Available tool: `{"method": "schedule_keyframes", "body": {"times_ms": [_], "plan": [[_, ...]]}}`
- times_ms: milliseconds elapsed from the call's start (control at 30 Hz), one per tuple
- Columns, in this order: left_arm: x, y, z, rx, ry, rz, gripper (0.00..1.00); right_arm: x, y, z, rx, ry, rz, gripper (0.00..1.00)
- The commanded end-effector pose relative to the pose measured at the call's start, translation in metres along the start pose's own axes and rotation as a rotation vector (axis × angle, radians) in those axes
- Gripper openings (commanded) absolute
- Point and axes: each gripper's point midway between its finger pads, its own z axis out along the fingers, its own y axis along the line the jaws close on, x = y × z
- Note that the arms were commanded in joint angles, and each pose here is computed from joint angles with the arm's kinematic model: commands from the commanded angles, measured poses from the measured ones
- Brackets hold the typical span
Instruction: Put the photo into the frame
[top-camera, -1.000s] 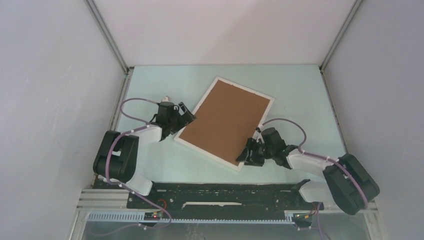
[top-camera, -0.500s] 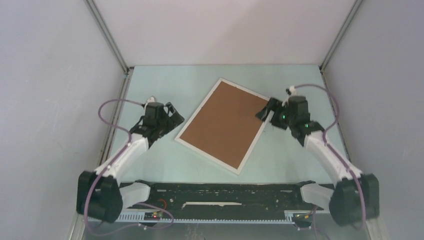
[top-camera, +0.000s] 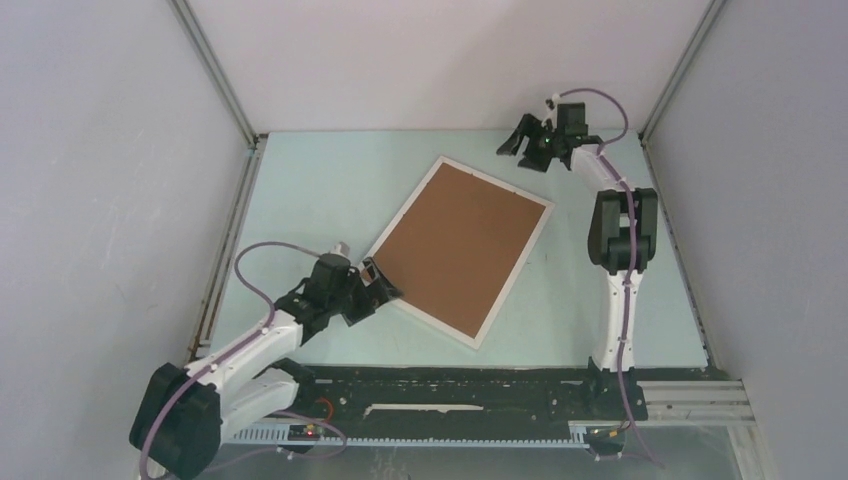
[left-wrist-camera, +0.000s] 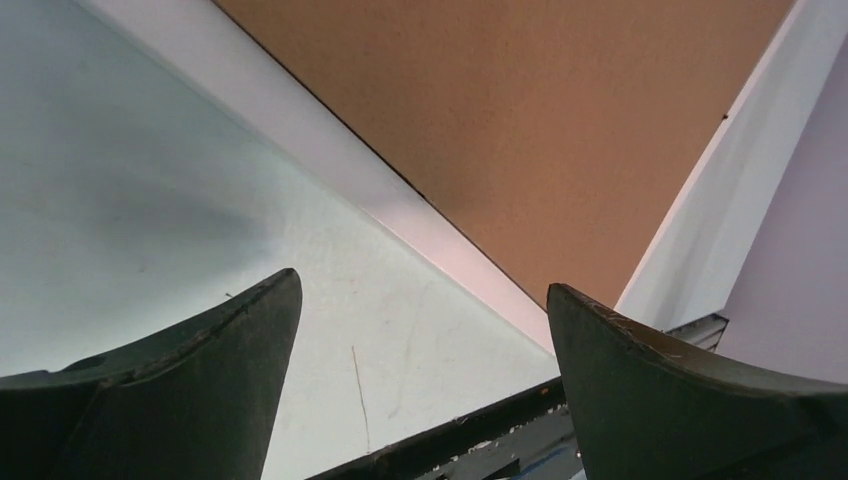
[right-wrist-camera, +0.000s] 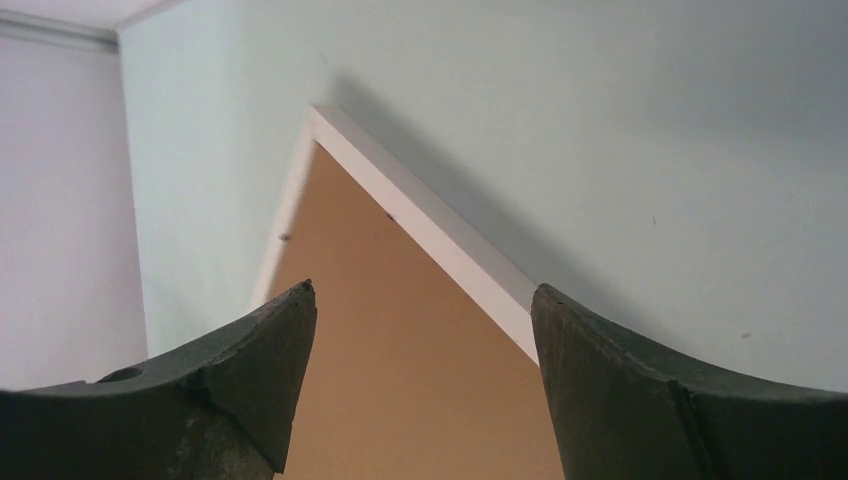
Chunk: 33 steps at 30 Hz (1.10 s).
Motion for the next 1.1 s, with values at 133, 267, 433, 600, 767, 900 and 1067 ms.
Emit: {"method": "schedule_keyframes", "body": {"times_ms": [133,267,433,600,767,900,1067], "plan": [[-0.005,-0.028,0.031,0.072,0.026,-0.013,1.0,0.064,-0.029,0.003,0.009,0.185,0.136,0.84],[-0.018,-0.031,0.047,0.035,0.012,0.03,1.0,0.103,-0.045,-0.009,0.005,0.225,0.221,0.78],[-0.05,-0.039,0.066,-0.003,-0.006,0.086,1.0,0.144,-0.045,-0.055,-0.019,0.159,0.324,0.76],[-0.083,-0.014,0.059,-0.14,-0.045,0.157,1.0,0.203,-0.062,-0.101,0.095,0.169,0.339,0.77],[-0.084,0.014,0.023,-0.253,-0.063,0.137,1.0,0.22,-0.074,-0.126,0.194,0.199,0.26,0.78],[-0.072,0.001,0.002,-0.164,-0.075,0.07,0.83,0.216,-0.08,-0.133,0.2,0.19,0.246,0.77],[-0.078,0.006,-0.024,-0.224,-0.182,0.044,0.86,0.211,-0.077,-0.133,0.195,0.174,0.23,0.77]]}}
